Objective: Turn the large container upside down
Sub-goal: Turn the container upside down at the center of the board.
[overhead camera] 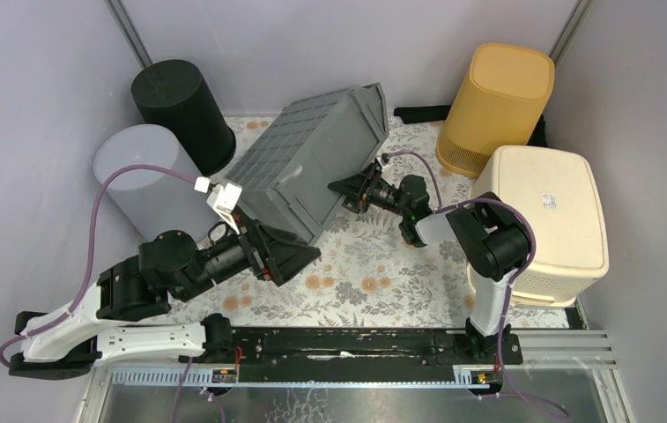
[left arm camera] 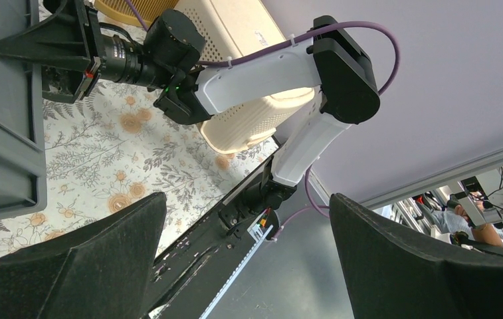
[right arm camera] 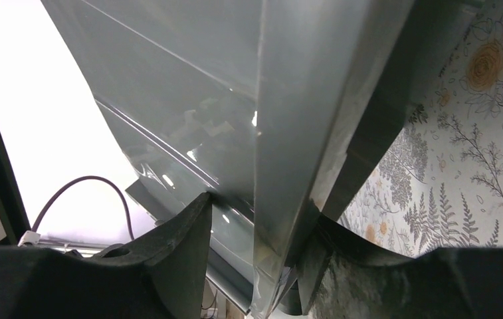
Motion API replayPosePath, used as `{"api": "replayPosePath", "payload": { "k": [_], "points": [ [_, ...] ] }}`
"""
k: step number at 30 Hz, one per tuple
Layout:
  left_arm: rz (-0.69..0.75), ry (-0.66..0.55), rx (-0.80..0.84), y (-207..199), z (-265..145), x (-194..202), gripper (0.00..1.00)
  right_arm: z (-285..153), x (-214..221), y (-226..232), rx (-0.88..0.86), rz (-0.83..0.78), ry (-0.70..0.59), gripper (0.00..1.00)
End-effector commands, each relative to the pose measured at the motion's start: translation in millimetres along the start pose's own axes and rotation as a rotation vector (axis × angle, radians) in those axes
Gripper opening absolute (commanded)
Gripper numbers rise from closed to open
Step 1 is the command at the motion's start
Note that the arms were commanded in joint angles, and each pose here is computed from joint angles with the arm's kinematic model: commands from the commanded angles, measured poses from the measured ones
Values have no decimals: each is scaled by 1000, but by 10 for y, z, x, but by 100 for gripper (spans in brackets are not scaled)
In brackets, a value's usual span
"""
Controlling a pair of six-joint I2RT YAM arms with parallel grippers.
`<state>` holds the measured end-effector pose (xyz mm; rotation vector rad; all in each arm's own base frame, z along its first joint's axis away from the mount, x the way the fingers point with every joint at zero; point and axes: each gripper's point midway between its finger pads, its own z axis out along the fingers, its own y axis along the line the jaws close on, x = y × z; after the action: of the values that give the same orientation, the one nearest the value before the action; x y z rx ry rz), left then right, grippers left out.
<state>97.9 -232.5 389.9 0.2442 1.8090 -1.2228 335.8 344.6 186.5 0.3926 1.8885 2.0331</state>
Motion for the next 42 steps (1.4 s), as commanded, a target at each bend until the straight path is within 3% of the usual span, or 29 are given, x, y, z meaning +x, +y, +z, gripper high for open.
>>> {"api": "replayPosePath", "payload": {
  "k": [1, 16, 33, 42],
  "points": [
    [-27, -30, 44, -102, -1, -68, 100, -85, 19, -232, 104, -34, -6, 48],
    [-31, -26, 48, -100, 15, -42, 100, -252, 100, -463, 174, -22, -10, 40],
    [-28, -22, 47, -113, 38, -37, 100, -314, 83, -534, 186, -14, -19, 0],
    [-23, -21, 44, -117, 55, -38, 100, -423, 43, -643, 260, -37, -39, 0]
  ]
}}
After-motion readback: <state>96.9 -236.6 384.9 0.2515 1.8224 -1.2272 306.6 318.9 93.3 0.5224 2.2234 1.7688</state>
